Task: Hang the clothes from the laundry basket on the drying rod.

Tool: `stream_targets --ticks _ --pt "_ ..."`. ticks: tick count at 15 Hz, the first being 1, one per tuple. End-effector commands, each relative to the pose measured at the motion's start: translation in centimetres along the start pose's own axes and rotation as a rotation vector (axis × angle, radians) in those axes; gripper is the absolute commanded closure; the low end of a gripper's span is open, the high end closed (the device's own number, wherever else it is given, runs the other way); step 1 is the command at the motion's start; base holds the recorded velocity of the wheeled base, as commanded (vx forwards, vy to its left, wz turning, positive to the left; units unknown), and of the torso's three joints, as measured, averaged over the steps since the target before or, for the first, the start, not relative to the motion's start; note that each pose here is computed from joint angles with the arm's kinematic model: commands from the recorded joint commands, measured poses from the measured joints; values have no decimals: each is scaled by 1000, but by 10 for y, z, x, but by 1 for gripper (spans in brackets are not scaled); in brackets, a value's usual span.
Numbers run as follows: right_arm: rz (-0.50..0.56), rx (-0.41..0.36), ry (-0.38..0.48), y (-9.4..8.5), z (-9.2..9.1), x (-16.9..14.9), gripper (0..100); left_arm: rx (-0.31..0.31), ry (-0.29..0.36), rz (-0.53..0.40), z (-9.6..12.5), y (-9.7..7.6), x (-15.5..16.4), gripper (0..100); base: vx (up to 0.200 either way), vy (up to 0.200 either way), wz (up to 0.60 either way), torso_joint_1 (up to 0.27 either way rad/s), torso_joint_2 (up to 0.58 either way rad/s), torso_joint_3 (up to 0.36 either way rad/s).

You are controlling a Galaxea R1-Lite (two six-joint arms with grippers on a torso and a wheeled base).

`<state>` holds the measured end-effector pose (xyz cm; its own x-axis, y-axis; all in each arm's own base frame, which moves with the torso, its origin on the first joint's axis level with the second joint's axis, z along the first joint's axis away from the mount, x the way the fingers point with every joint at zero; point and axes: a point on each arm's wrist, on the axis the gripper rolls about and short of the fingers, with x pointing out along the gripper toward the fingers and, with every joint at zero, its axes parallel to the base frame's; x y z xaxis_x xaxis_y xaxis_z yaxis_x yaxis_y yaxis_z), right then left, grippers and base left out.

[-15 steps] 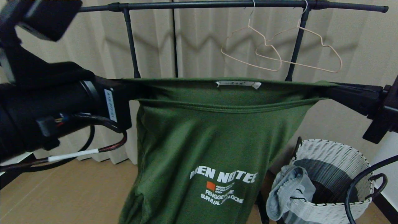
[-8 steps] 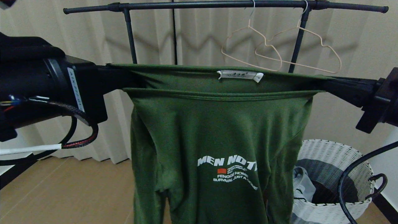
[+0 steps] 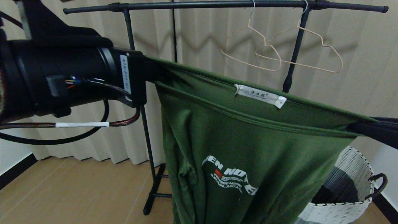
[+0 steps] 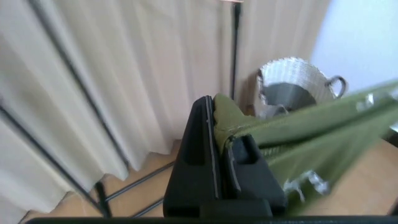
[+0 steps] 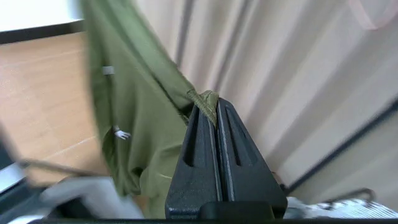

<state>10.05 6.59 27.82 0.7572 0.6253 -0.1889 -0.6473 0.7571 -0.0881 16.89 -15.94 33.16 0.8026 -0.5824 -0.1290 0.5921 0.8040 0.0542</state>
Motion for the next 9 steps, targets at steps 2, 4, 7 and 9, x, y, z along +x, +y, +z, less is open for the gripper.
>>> stream_targets --ticks 2,4,7,9 --pt "73 -12 -19 8 -4 -9 100 9 52 -19 -9 -3 20 100 0 0 0 0 0 0" --pt "63 -8 9 5 -4 4 100 9 74 -12 -11 -1 16 100 0 0 0 0 0 0" --pt "-7 -1 -32 -6 1 23 100 7 99 -14 -5 10 -13 100 0 0 0 0 0 0" --pt "-37 -2 -81 -15 8 41 100 -2 101 -88 -2 14 -37 100 0 0 0 0 0 0"
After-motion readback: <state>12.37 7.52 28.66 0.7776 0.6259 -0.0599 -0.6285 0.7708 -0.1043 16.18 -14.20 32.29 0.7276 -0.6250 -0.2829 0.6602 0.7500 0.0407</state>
